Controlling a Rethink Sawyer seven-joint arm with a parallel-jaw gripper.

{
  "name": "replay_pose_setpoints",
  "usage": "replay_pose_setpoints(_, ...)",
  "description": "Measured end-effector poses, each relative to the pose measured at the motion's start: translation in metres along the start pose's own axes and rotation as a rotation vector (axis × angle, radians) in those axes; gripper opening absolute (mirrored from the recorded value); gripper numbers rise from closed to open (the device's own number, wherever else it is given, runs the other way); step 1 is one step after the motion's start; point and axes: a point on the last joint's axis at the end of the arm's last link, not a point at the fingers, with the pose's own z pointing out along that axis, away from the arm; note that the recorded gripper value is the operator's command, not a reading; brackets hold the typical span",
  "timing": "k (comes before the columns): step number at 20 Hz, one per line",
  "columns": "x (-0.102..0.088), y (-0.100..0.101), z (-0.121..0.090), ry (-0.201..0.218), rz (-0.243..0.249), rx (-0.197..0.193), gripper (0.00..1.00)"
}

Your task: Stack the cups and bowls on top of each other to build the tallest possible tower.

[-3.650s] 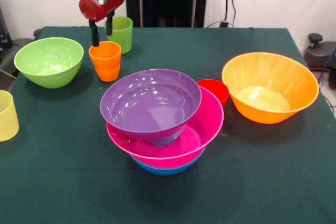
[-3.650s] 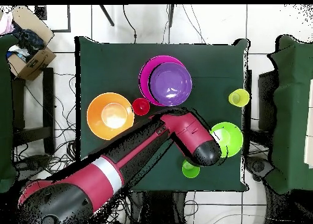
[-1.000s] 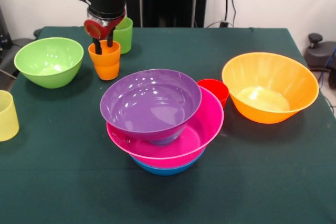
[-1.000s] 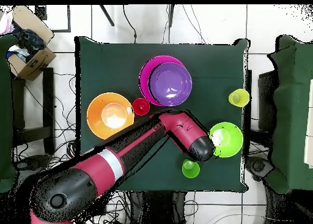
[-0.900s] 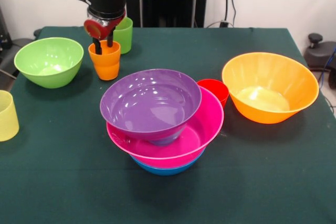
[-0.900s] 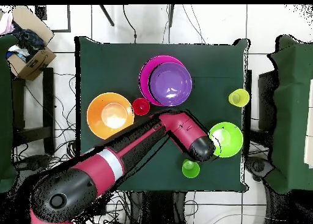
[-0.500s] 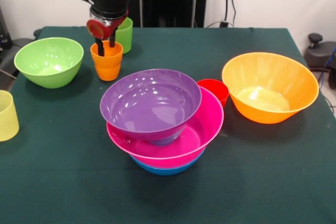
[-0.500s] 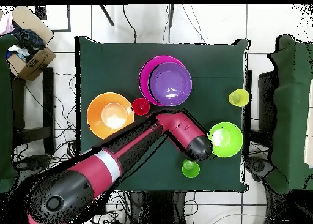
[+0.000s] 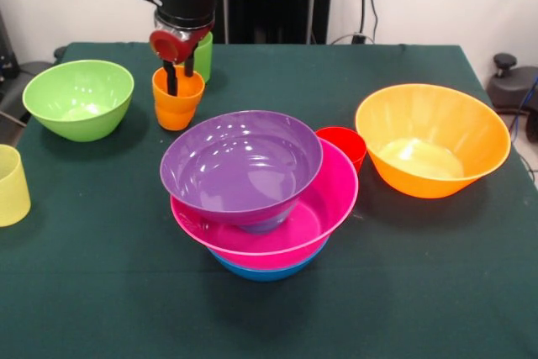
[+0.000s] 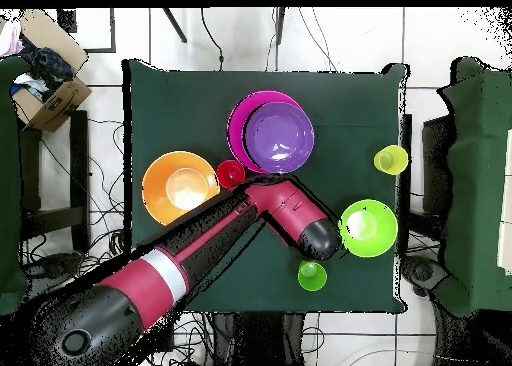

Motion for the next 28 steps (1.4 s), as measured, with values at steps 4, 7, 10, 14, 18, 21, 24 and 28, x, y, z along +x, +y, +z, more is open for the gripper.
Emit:
replay_pose_setpoints(4, -0.005, -0.003, -0.007, -0.01, -0.004, 0.014, 1.0)
replay_pose_setpoints(7, -0.007, -0.005, -0.011, -0.015, -0.006, 0.02, 1.0)
replay_pose_setpoints(10, -0.008, -0.007, -0.015, -0.02, -0.006, 0.027, 1.0)
replay_pose_setpoints(14, -0.008, -0.007, -0.016, -0.021, -0.007, 0.029, 1.0)
replay_pose_setpoints(18, -0.008, -0.007, -0.016, -0.021, -0.007, 0.028, 1.0)
replay_pose_setpoints(21, -0.008, -0.007, -0.015, -0.02, -0.007, 0.028, 1.0)
replay_pose_setpoints(24, -0.008, -0.007, -0.015, -0.02, -0.007, 0.028, 1.0)
replay_pose_setpoints(28, -0.007, -0.007, -0.015, -0.02, -0.005, 0.028, 1.0)
